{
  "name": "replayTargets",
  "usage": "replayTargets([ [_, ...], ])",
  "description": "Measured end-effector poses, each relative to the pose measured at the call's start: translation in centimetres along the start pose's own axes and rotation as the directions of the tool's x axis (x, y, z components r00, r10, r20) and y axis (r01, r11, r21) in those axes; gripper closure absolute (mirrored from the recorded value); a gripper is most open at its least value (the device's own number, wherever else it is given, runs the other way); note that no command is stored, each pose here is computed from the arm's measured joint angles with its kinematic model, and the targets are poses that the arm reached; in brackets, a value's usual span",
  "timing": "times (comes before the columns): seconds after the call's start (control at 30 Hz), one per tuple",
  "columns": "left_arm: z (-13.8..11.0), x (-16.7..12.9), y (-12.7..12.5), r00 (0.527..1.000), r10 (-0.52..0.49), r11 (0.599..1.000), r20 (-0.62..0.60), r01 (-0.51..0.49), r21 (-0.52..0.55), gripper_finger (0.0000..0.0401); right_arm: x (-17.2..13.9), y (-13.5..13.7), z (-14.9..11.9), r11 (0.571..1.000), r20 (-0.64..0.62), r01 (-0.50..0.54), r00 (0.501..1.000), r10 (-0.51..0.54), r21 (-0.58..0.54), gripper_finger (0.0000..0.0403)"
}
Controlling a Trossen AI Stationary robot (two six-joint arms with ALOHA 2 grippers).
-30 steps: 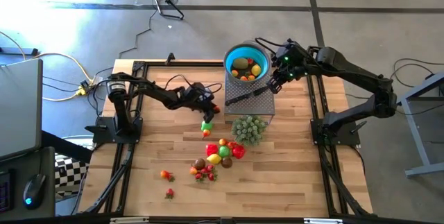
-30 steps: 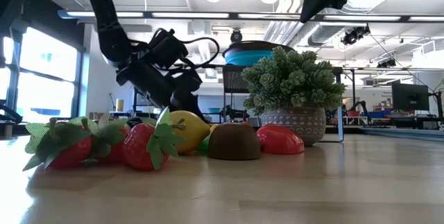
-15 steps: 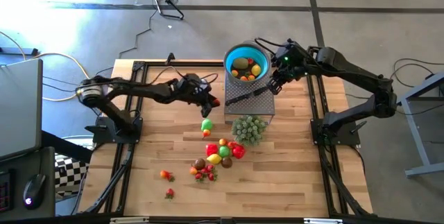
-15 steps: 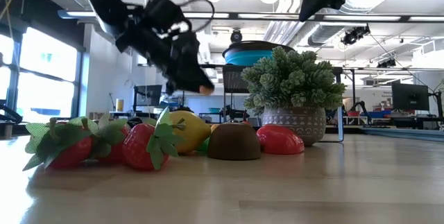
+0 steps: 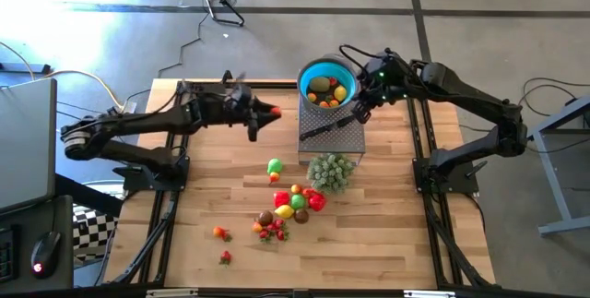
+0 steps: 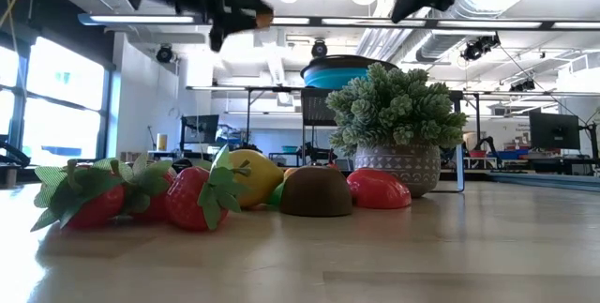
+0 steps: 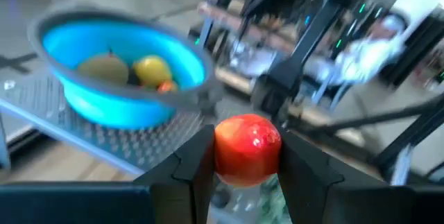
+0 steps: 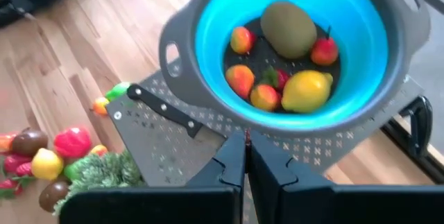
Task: Pick & Place Fruit
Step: Put the orange pear into the blue strainer bowl
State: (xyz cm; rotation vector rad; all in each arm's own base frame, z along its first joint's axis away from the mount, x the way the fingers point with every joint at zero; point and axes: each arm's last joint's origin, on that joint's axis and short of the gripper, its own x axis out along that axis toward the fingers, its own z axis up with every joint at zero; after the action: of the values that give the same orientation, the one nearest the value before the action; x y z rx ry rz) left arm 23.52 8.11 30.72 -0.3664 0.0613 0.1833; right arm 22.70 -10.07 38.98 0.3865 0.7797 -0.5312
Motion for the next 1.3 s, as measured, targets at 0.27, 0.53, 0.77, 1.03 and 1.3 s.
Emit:
replayTargets([
  [0.27, 1.5, -1.1, -0.8, 0.993, -0.053, 0.995, 0.108, 0.062, -0.082, 0.0272, -0.1, 0.3, 1.1, 1.000, 0.110, -0.028, 0.993, 0.029, -0.008, 0.0399],
  [0.53, 1.4, -1.1, -1.0, 0.989, -0.124, 0.984, 0.078, 0.133, -0.120, 0.0272, -0.2, 0.6, 2.0, 0.997, 0.203, -0.074, 0.977, 0.070, 0.015, 0.0399],
  [0.77, 1.3, -1.0, -1.0, 0.989, -0.124, 0.980, 0.075, 0.134, -0.147, 0.0272, -0.4, 0.9, 2.4, 0.995, 0.253, -0.099, 0.964, 0.088, 0.029, 0.0399],
  [1.03, 4.0, 2.0, -1.1, 0.996, -0.088, 0.994, 0.015, 0.089, -0.061, 0.0272, -0.5, 1.1, 3.0, 0.995, 0.311, -0.092, 0.945, 0.099, -0.037, 0.0399],
  [1.3, 7.8, 6.0, 1.5, 0.994, 0.039, 0.998, -0.102, -0.043, -0.037, 0.0272, -0.6, 0.8, 3.2, 0.995, 0.331, -0.049, 0.941, 0.076, -0.090, 0.0399],
])
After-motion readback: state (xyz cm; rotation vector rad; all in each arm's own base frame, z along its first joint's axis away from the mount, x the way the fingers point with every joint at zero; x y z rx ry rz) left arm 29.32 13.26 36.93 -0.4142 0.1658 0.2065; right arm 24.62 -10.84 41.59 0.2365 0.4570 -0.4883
